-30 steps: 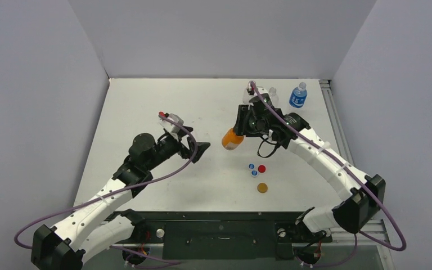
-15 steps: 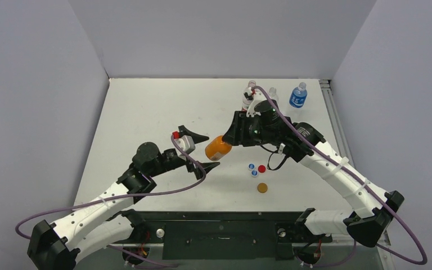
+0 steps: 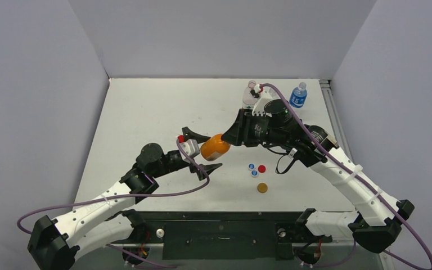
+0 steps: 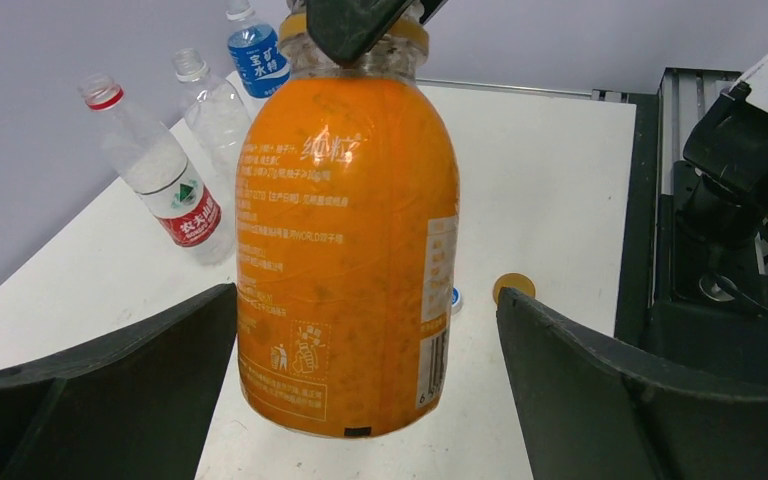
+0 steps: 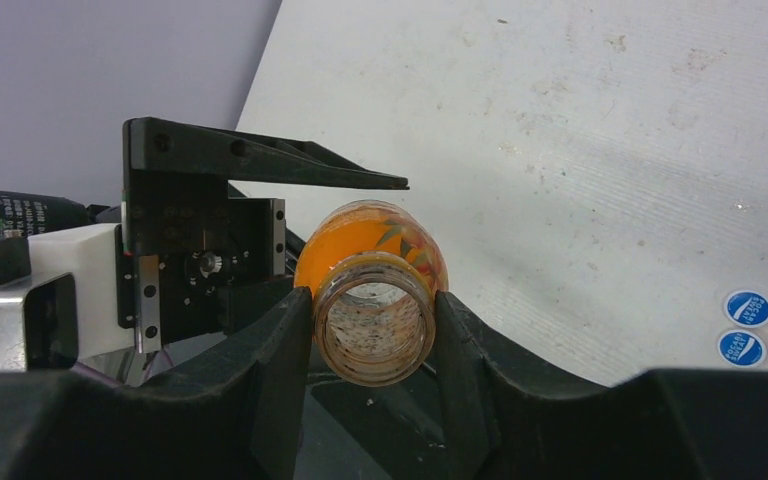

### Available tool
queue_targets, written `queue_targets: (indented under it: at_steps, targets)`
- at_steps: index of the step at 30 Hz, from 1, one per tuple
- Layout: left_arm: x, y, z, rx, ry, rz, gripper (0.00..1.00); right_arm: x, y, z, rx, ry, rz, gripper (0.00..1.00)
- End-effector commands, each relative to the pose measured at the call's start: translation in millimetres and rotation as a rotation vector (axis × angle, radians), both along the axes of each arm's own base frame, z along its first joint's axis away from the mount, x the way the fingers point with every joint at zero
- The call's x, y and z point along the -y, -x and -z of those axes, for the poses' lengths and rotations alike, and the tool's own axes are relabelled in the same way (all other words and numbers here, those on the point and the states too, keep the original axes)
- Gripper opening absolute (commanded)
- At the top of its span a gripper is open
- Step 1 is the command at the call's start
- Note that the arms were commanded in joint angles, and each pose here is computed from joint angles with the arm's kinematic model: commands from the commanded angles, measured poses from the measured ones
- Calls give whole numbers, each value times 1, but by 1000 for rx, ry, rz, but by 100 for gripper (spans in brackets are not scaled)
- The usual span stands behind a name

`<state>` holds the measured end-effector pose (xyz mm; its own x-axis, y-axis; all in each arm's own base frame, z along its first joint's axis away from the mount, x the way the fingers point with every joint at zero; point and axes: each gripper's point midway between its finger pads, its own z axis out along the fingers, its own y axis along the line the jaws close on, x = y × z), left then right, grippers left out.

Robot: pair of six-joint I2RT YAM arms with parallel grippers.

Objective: Screw on the bottle caps
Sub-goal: Pick up the plastic bottle at the center of the board.

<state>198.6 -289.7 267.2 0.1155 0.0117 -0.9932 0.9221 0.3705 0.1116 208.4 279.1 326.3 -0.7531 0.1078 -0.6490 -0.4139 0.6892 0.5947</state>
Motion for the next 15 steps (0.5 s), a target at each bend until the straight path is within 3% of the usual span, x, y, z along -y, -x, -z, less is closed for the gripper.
queue_targets:
  at_steps: [1,6,13,15]
  targets:
    - [0,-5,-30,87,72,-26,94,-4,7,-35,58,-85,-17,6]
    - [1,-2,-37,86,101,-15,85,-3,5,-29,53,-67,-10,6]
    - [7,-1,-29,56,78,5,56,-3,3,-27,54,-62,2,6]
    - [7,-2,-29,52,73,4,51,-1,1,-26,60,-51,15,13]
